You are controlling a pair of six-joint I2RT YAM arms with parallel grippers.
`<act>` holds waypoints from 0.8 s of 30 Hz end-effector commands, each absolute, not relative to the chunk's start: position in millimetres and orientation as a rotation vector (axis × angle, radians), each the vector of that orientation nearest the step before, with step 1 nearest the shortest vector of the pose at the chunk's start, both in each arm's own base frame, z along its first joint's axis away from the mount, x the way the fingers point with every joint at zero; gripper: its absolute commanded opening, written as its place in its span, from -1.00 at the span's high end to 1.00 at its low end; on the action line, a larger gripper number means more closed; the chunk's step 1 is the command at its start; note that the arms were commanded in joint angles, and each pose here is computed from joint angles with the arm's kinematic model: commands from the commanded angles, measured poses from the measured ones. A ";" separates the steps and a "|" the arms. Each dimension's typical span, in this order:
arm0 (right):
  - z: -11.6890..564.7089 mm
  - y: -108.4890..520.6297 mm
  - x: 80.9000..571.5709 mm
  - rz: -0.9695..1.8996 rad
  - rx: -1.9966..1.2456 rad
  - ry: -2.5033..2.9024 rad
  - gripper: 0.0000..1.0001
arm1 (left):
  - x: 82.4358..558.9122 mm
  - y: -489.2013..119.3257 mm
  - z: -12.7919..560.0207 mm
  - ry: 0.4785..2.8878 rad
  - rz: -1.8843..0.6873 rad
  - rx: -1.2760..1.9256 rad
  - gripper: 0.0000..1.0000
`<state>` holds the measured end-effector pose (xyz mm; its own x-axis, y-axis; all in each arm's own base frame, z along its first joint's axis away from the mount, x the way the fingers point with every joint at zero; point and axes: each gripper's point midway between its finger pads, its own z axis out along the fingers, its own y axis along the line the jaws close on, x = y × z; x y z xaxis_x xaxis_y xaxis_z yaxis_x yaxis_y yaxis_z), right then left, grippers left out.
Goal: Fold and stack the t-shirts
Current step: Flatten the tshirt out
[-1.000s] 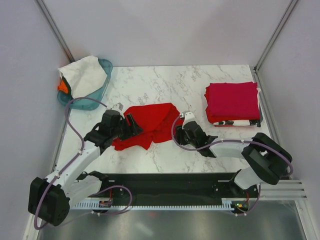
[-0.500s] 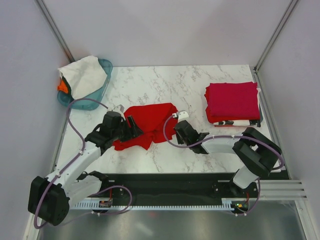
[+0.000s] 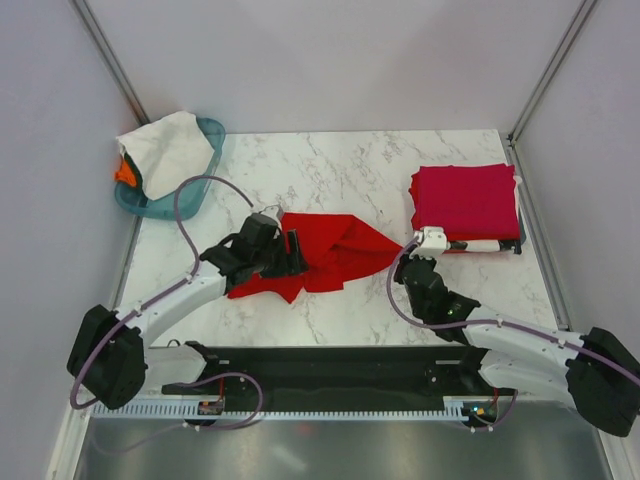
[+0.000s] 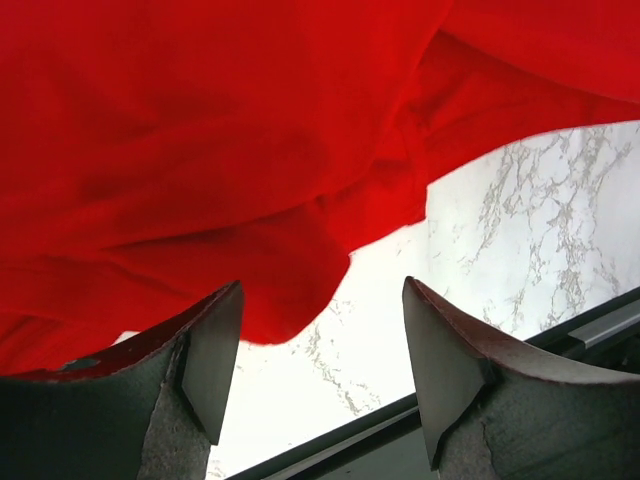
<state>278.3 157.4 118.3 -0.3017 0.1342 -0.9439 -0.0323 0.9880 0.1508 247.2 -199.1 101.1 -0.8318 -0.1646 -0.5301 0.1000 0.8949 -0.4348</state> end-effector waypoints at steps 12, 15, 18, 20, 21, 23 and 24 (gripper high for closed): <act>131.0 116.7 278.6 0.081 0.303 1.761 1.00 | 247.5 -198.7 61.8 2.586 -0.279 0.078 -0.28; 129.9 114.1 279.1 0.063 0.311 1.762 1.00 | 243.2 -188.6 55.1 2.608 -0.218 0.059 0.59; 129.9 109.3 278.5 0.048 0.335 1.757 1.00 | 247.1 -160.2 63.0 2.543 -0.109 -0.101 0.96; 129.5 100.1 277.3 0.024 0.382 1.746 1.00 | 242.9 -139.6 64.1 2.519 -0.078 -0.210 0.95; 129.2 94.2 277.3 0.010 0.409 1.739 1.00 | 248.5 -126.7 81.3 2.452 -0.123 -0.302 0.95; 128.9 79.6 274.6 -0.017 0.493 1.714 1.00 | 243.5 -105.4 84.3 2.412 -0.159 -0.446 0.95; 127.6 70.6 273.9 -0.032 0.537 1.702 1.00 | 248.5 -85.5 101.1 2.321 -0.196 -0.561 0.96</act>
<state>275.1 97.9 120.0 -0.1897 0.2600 -0.9468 0.2372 0.9479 0.2127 241.1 -131.6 74.5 -0.7924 -0.2336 -0.5634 -0.1384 0.9685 -0.2070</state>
